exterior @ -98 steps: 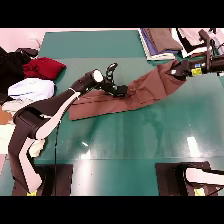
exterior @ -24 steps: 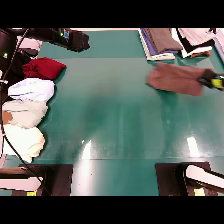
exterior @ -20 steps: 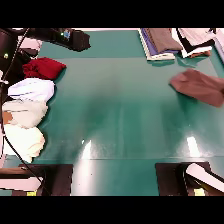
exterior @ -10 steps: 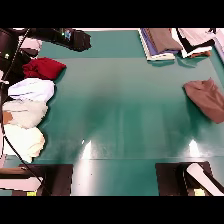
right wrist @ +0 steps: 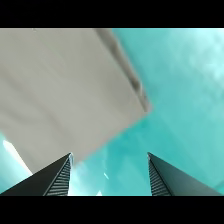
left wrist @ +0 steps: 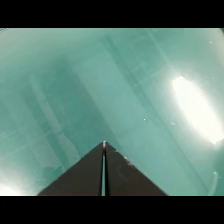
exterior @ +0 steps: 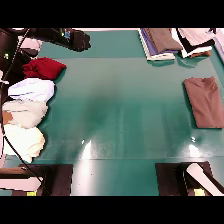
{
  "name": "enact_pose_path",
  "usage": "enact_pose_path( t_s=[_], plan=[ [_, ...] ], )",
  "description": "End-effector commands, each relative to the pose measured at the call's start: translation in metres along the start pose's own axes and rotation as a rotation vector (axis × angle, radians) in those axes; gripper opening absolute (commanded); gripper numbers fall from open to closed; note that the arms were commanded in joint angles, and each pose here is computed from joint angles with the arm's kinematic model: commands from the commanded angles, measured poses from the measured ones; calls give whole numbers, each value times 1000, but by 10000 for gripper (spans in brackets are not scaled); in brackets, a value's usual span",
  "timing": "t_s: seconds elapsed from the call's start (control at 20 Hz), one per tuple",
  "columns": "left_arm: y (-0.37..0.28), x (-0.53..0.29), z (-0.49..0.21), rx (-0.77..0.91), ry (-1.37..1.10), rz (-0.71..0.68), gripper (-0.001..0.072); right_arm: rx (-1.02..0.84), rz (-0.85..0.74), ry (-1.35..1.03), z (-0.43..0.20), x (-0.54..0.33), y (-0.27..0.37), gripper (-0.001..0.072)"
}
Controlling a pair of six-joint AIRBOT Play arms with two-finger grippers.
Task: Fold the shirts.
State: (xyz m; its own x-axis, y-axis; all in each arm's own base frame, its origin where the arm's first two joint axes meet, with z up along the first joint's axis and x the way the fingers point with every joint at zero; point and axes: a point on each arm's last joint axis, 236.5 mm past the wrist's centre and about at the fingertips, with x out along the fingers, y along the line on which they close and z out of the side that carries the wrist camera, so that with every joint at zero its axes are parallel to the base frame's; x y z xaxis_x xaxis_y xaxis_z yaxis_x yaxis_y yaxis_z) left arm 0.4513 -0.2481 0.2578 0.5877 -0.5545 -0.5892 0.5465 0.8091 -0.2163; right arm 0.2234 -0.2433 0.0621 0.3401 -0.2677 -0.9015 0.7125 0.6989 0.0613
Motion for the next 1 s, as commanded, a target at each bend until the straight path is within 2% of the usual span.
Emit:
enact_pose_path(
  t_s=[0.0, 0.15, 0.2, 0.3, 0.4, 0.45, 0.5, 0.55, 0.6, 0.95],
  plan=[
    [0, 0, 0, 0, 0, -1, 23, 30, 182, -126, 44, -46, 49, 542],
    [1, 0, 1, 0, -3, 1, 22, -81, 424, -141, 43, -73, 145, 542],
    [0, 0, 0, 0, 0, 1, 22, -148, 478, -126, 33, -78, 175, 540],
    [0, 0, 1, 0, -4, 0, 23, -304, 560, -89, 3, -89, 230, 484],
    [0, 0, 1, 0, -4, 0, 22, -438, 637, -72, -27, -103, 274, 476],
    [0, 0, 1, 0, -5, 0, 23, -503, 674, -72, -42, -110, 294, 417],
    [0, 0, 1, 0, -4, 1, 23, -556, 705, -73, -54, -117, 308, 314],
    [0, 0, 1, 0, -4, 1, 22, -617, 734, -78, -67, -124, 322, 98],
    [0, 0, 1, 0, -4, 0, 23, -668, 757, -83, -77, -130, 332, 19],
    [0, 0, 1, 0, -4, 0, 23, -750, 817, -74, -105, -145, 354, 19]
  ],
)
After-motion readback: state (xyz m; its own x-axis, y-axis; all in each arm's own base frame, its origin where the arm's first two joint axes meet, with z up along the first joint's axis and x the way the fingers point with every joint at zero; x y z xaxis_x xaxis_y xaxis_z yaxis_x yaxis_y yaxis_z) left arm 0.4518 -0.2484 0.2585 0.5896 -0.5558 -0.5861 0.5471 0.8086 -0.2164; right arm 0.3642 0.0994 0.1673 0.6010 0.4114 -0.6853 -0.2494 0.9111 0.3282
